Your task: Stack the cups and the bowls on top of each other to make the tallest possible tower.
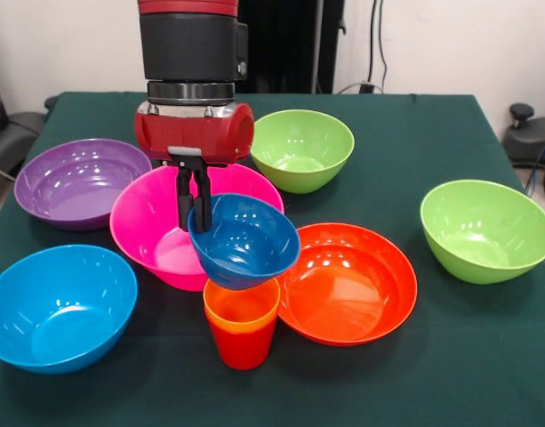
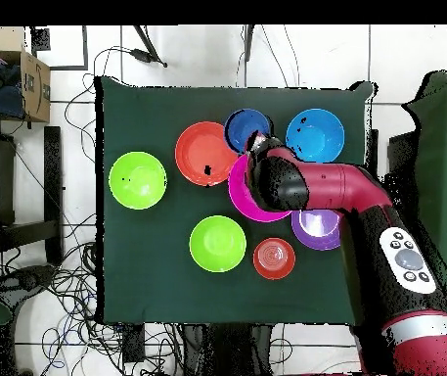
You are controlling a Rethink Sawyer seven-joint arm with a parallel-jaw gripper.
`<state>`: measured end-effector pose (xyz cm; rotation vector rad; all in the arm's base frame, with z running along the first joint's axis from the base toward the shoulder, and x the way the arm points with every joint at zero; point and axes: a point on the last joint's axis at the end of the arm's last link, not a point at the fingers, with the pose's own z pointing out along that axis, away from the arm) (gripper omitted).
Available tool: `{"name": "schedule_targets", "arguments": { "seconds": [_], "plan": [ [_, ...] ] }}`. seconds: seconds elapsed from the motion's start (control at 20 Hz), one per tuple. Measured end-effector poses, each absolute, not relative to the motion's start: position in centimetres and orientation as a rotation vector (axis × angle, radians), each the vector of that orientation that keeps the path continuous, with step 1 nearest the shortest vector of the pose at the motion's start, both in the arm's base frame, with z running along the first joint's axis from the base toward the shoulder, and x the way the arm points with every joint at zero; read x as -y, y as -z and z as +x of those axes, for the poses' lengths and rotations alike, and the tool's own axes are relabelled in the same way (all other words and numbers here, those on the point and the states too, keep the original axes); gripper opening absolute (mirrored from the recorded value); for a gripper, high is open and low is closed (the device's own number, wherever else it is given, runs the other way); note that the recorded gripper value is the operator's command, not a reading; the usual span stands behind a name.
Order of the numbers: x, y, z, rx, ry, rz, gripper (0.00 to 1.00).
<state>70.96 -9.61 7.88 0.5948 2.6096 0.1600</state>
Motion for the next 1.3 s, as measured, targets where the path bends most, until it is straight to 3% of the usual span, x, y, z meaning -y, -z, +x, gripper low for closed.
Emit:
{"name": "schedule_targets", "arguments": {
  "seconds": [1.3],
  "plan": [
    [7.8, -6.9, 70.5, -2.586, -0.253, 0.593, 0.00]
  ]
}}
